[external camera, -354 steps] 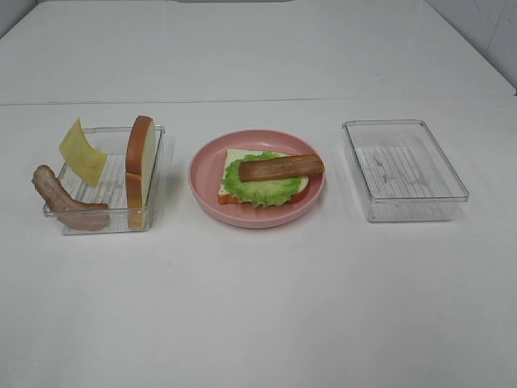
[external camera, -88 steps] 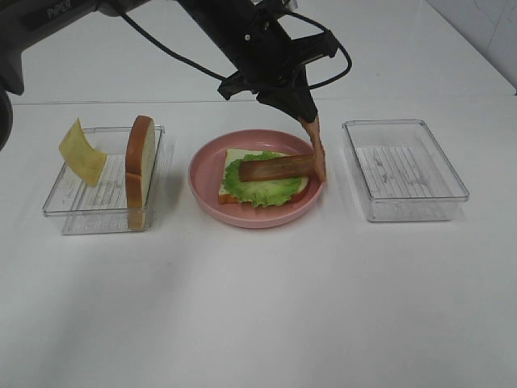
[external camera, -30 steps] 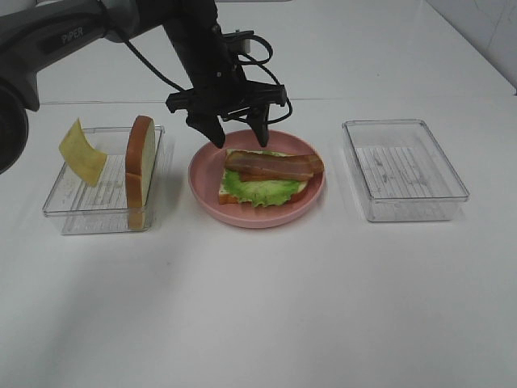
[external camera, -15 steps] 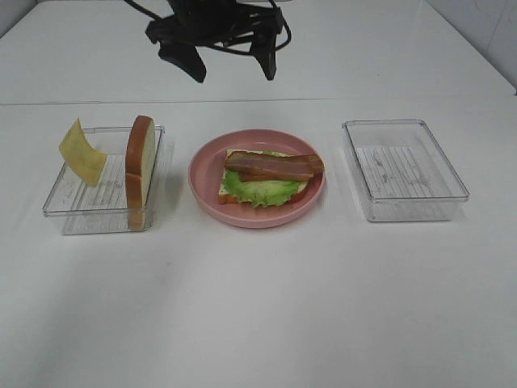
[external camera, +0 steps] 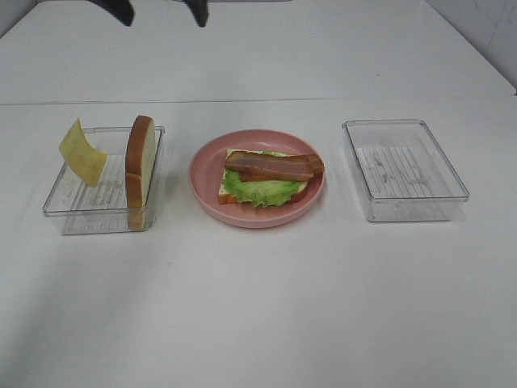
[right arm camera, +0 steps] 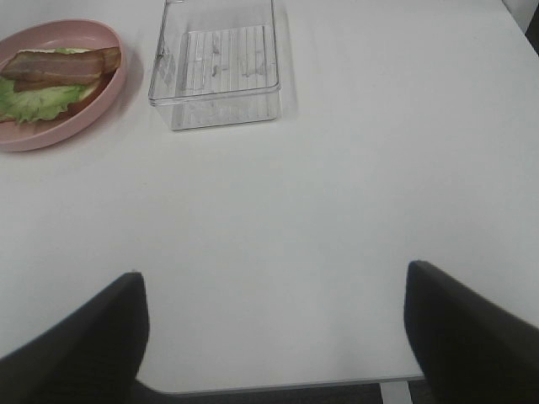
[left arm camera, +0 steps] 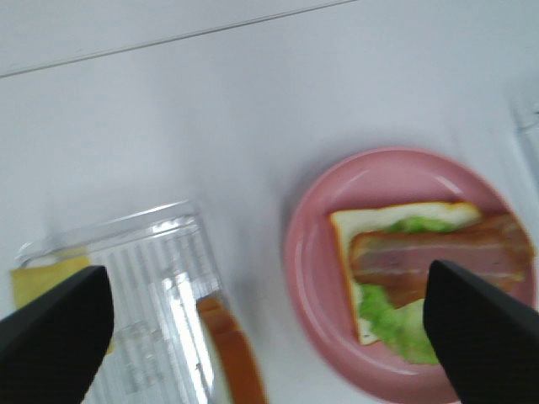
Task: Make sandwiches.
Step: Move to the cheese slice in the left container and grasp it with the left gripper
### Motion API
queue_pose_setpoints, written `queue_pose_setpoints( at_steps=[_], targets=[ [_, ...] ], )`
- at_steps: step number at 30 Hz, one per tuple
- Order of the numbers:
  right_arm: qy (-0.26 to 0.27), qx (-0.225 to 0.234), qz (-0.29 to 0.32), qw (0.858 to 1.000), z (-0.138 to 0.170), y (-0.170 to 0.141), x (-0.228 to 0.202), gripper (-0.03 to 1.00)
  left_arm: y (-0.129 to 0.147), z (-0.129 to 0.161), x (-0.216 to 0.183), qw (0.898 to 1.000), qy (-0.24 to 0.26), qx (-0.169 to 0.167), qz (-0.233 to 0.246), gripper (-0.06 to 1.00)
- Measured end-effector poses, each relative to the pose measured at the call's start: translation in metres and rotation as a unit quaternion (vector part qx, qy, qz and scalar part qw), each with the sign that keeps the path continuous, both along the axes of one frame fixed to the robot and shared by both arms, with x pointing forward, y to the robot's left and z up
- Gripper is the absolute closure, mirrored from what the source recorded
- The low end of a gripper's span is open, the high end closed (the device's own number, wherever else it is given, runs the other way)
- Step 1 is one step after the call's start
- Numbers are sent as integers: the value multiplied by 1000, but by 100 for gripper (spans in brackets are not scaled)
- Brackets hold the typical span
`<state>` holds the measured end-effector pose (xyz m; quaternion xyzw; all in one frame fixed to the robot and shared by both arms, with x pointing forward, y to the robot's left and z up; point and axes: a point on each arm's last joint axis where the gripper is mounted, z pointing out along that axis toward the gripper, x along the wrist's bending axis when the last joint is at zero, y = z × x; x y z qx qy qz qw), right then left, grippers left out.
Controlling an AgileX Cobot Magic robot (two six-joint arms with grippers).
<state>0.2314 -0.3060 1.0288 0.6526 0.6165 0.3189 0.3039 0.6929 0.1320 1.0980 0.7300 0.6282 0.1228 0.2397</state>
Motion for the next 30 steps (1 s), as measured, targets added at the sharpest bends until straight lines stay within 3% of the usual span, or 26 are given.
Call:
queue_pose_setpoints(
  at_steps=[4,12,20,30],
  targets=[
    [0,0,0,1000,0,0,0,17,56,-6,1,998,31,12,55,4],
    [0,0,0,1000,0,0,0,17,105,-1,4,994,34,0,101,4],
    [0,0,0,1000,0,0,0,17,137,-36,6,989,87,17,119,4],
    [0,0,0,1000,0,0,0,17,139,-99,22,983,152,36,99,4]
  ],
)
